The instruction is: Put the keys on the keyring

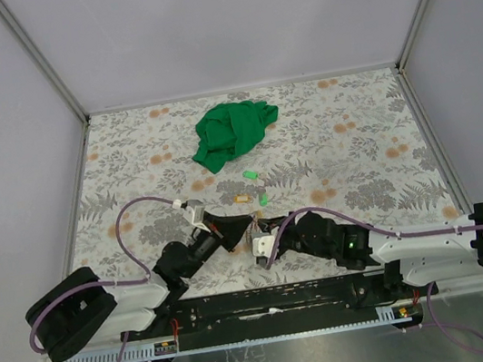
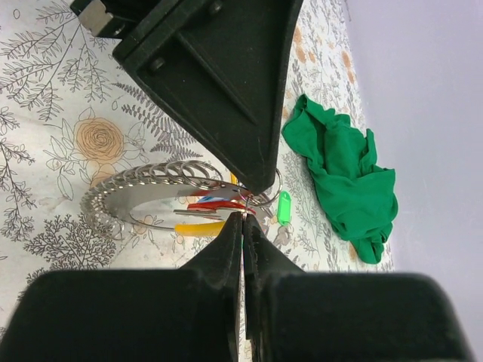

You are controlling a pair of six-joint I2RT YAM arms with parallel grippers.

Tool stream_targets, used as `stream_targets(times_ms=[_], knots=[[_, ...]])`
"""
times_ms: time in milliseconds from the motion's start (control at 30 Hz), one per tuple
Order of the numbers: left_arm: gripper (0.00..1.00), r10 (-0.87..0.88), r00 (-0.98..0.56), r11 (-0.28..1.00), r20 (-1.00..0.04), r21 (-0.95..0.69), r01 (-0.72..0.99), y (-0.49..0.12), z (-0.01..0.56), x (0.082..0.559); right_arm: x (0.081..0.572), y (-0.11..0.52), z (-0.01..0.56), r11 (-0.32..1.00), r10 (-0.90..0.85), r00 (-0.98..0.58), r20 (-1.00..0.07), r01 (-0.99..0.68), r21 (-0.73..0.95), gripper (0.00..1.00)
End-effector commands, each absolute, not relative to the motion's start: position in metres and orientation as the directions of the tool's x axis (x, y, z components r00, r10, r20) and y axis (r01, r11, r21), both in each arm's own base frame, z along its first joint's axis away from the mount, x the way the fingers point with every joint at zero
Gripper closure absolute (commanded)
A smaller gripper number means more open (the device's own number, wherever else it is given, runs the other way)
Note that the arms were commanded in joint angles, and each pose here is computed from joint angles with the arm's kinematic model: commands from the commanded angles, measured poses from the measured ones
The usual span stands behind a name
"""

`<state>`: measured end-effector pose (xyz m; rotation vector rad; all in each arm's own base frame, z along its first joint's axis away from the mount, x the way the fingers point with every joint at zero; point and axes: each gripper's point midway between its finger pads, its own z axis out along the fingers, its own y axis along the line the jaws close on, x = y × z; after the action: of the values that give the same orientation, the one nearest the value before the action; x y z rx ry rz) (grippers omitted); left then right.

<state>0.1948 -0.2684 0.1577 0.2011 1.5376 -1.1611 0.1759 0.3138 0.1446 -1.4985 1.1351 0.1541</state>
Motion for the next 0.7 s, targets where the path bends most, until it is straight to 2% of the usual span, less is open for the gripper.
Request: stream_targets(times_ms=[0, 400, 667], knots=[[0.96, -0.535, -0.220, 0.557, -0.815, -0.537, 0.634, -0.249, 0.182, 0.213, 0.171, 0.309, 0.162, 0.154, -0.551, 0.550, -0.628, -0.673, -0.724, 1.00], [0.69, -0.321, -0.147, 0.603, -0.936, -0.322, 0.730, -0.247, 0.172, 0.197, 0.176, 0.296, 0.180, 0.154, -0.578, 0.571, -0.583, -0.626, -0.765, 1.00], [0.64, -0.208, -0.102, 0.562, -0.973, -0.205, 0.802, -0.258, 0.174, 0.189, 0.174, 0.292, 0.184, 0.134, -0.583, 0.584, -0.565, -0.617, -0.776, 1.00]])
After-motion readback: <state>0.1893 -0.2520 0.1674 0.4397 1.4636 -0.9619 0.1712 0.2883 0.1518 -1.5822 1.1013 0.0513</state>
